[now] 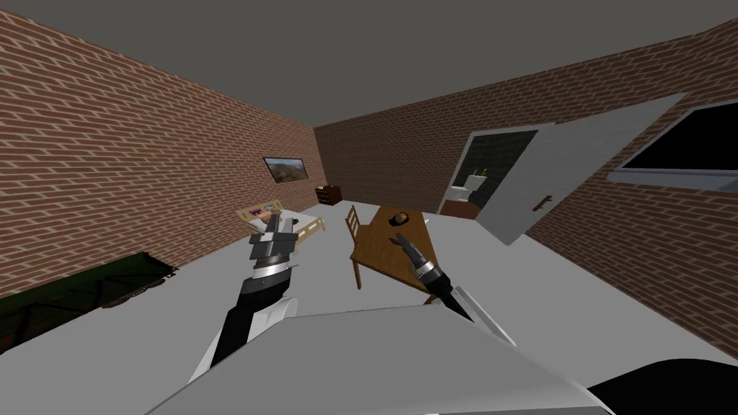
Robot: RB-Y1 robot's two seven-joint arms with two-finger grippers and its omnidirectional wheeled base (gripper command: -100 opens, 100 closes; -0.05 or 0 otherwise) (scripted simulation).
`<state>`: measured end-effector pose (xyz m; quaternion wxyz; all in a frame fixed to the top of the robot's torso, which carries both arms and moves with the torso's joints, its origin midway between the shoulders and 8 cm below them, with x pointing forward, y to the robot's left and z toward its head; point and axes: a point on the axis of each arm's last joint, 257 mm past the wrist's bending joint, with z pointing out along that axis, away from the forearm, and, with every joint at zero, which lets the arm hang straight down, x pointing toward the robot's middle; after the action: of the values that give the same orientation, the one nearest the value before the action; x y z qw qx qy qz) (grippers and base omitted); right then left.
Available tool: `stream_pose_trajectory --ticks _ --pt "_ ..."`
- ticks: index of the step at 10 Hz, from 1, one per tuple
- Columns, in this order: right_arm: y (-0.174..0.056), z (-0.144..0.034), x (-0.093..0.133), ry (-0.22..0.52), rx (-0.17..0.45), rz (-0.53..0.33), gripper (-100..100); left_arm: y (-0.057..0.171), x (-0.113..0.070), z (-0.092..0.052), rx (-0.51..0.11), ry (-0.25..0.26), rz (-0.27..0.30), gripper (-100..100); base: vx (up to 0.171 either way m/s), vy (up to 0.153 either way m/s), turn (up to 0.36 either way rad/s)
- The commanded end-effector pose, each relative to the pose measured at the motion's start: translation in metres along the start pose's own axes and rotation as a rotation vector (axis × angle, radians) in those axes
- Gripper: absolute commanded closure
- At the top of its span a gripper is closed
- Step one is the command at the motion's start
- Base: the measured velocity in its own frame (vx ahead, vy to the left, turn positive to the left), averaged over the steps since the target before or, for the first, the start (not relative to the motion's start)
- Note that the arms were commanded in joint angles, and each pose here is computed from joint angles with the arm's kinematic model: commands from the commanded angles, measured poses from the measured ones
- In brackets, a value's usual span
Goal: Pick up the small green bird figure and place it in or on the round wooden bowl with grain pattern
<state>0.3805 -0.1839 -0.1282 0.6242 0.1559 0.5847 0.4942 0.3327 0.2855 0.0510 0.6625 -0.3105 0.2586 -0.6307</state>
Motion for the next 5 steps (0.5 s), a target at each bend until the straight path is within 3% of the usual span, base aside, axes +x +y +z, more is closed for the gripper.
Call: stream_pose_trajectory --ticks 1,3,4,5 --pt "-0.011 -0.005 0.007 0.040 0.024 -0.028 -100 0.000 0.000 0.000 0.000 0.000 0.000 0 -0.061 -0.023 0.192" --pt "-0.045 -0.019 0.032 0.141 0.094 -0.098 -100 0.000 0.000 0.000 0.000 0.000 0.000 0 -0.064 -0.019 0.398" --pt "-0.051 -0.023 0.033 0.159 0.104 -0.110 -100 0.000 0.000 0.000 0.000 0.000 0.000 0 -0.049 -0.028 0.176" --pt "-0.073 -0.035 0.044 0.214 0.149 -0.147 -100 0.000 0.000 0.000 0.000 0.000 0.000 0 -0.045 -0.013 0.348"
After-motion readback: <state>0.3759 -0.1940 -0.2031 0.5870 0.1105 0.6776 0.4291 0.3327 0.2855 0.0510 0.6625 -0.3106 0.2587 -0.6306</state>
